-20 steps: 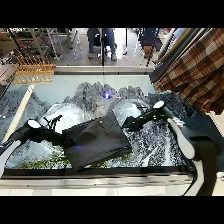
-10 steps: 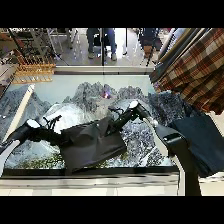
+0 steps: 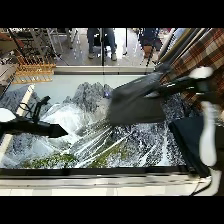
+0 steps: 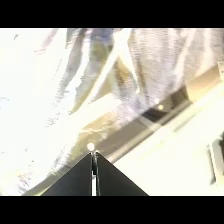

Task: Fold the clothes and pants, and hang the long-sleeved shirts on hangers.

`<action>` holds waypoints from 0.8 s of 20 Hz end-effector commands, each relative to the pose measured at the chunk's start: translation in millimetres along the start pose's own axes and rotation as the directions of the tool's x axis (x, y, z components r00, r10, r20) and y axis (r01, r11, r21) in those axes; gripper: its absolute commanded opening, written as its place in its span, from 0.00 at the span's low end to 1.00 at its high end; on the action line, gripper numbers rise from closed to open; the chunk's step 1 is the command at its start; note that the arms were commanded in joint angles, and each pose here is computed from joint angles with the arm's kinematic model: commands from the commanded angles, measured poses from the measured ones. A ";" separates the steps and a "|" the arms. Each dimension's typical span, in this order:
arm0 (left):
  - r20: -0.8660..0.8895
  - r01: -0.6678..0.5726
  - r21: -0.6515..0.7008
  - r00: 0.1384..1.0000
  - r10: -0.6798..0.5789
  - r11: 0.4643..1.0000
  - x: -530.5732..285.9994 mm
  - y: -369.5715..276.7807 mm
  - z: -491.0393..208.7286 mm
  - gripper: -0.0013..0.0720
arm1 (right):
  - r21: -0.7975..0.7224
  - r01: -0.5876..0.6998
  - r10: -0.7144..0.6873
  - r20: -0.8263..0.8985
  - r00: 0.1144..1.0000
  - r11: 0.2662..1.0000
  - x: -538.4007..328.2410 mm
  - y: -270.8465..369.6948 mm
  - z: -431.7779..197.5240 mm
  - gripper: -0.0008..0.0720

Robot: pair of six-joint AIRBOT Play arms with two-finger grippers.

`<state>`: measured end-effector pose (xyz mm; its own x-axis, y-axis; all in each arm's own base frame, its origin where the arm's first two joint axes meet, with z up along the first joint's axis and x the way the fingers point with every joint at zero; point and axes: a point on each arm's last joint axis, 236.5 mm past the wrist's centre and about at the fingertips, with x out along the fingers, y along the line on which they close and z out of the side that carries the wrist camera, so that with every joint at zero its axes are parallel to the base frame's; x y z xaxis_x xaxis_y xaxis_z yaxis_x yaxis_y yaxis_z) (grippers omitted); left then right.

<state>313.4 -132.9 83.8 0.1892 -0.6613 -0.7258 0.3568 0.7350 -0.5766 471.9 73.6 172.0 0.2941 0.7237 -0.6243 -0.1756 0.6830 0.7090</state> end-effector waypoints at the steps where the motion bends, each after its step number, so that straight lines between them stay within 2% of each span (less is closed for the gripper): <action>1: 0.052 -0.012 0.074 0.999 0.008 0.997 -26.6 -27.7 -3.5 0.04 | 0.196 0.232 -0.285 0.315 0.905 0.953 -163.1 -68.9 4.9 0.04; 3: 0.061 -0.013 0.080 0.998 0.009 0.997 -29.3 -31.0 -3.5 0.04 | 0.345 0.315 -0.441 0.396 0.805 0.884 -236.6 -116.3 -22.6 0.04; 5: 0.061 -0.007 0.060 0.998 0.003 0.998 -28.4 -31.1 -2.8 0.04 | 0.519 0.371 -0.585 0.345 0.734 0.770 -279.8 -174.3 -77.4 0.04; 7: 0.061 -0.007 0.060 0.998 0.003 0.998 -28.4 -31.2 -2.7 0.04 | 0.657 0.345 -0.618 0.237 0.750 0.671 -280.7 -228.4 -142.1 0.04; 10: 0.061 -0.005 0.033 0.998 0.003 0.999 -28.4 -31.2 -2.8 0.04 | 0.781 0.280 -0.577 0.123 0.808 0.559 -246.5 -285.1 -222.1 0.04; 13: 0.061 -0.005 0.030 0.998 0.003 1.000 -28.4 -31.2 -2.8 0.04 | 0.865 0.306 -0.589 -0.015 0.808 0.398 -229.1 -319.1 -294.0 0.06; 14: 0.061 -0.005 0.030 0.998 0.003 1.000 -28.4 -31.2 -2.7 0.04 | 0.873 0.318 -0.589 -0.044 0.807 0.370 -229.0 -322.4 -307.6 0.33; 15: 0.061 -0.006 0.030 0.998 0.004 1.000 -28.4 -31.0 -2.9 0.04 | 0.873 0.333 -0.592 -0.065 0.803 0.356 -232.2 -323.0 -315.0 0.76; 16: 0.060 -0.012 0.030 0.998 0.010 0.999 -29.0 -29.5 -3.1 0.04 | 0.866 0.356 -0.595 -0.087 0.799 0.350 -238.7 -319.9 -319.0 0.97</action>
<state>294.3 -136.6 120.8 0.2443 -0.6665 -0.7043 0.3859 0.7332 -0.5600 198.7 -284.6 10.5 0.3542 0.1737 -0.9189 0.8096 0.4349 0.3943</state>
